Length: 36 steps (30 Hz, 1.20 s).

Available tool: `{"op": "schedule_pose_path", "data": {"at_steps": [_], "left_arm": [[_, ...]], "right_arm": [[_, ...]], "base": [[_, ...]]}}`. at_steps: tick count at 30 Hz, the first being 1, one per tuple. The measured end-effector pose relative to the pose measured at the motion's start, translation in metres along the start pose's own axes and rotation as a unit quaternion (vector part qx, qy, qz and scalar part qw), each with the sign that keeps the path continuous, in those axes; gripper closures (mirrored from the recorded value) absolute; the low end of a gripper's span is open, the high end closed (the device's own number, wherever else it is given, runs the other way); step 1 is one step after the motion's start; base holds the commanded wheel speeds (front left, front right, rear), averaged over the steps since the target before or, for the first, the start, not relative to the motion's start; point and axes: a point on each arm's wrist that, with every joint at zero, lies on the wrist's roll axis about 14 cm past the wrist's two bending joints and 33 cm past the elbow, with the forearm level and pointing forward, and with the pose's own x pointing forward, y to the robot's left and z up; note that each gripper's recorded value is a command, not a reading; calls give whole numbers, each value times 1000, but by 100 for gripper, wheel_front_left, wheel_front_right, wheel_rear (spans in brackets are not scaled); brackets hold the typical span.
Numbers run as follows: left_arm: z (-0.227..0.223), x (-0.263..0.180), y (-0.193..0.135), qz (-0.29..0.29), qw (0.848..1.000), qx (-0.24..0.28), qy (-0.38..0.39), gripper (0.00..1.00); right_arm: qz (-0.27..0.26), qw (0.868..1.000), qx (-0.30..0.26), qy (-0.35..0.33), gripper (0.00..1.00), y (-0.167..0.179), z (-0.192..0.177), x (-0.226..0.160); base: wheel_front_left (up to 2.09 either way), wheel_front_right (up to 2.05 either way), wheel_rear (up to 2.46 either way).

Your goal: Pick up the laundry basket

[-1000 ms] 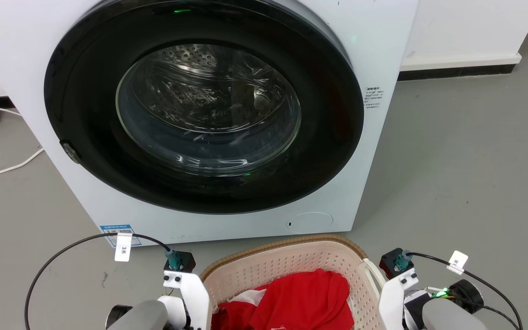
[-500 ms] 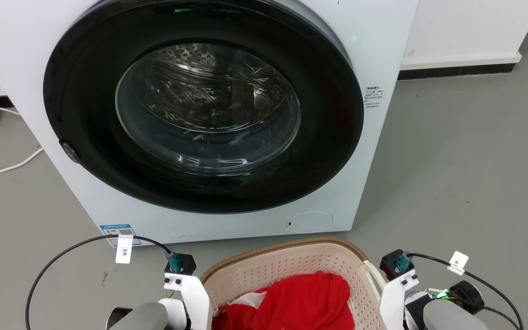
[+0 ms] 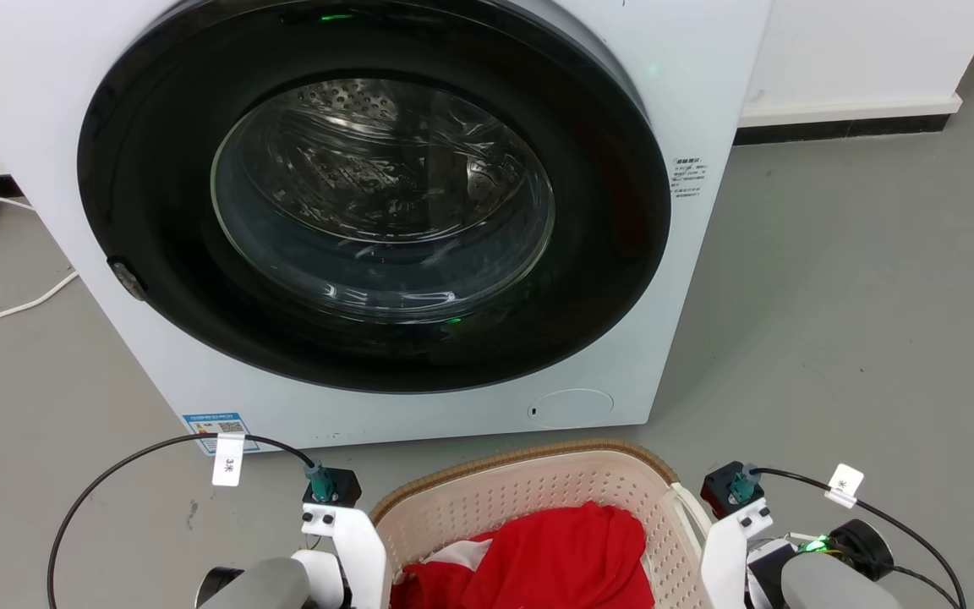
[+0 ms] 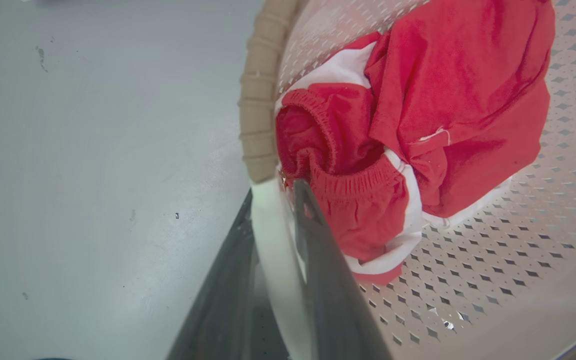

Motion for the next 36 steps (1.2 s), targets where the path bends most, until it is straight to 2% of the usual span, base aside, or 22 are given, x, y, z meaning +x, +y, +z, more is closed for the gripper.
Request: {"op": "schedule_pose_path", "data": {"at_steps": [36], "left_arm": [[-4,2,-3,-6,1000,-2,10,100]], "right_arm": [[3,1000,1,8,100,-1,-3,0]], "base": [[0,0,0]]}}
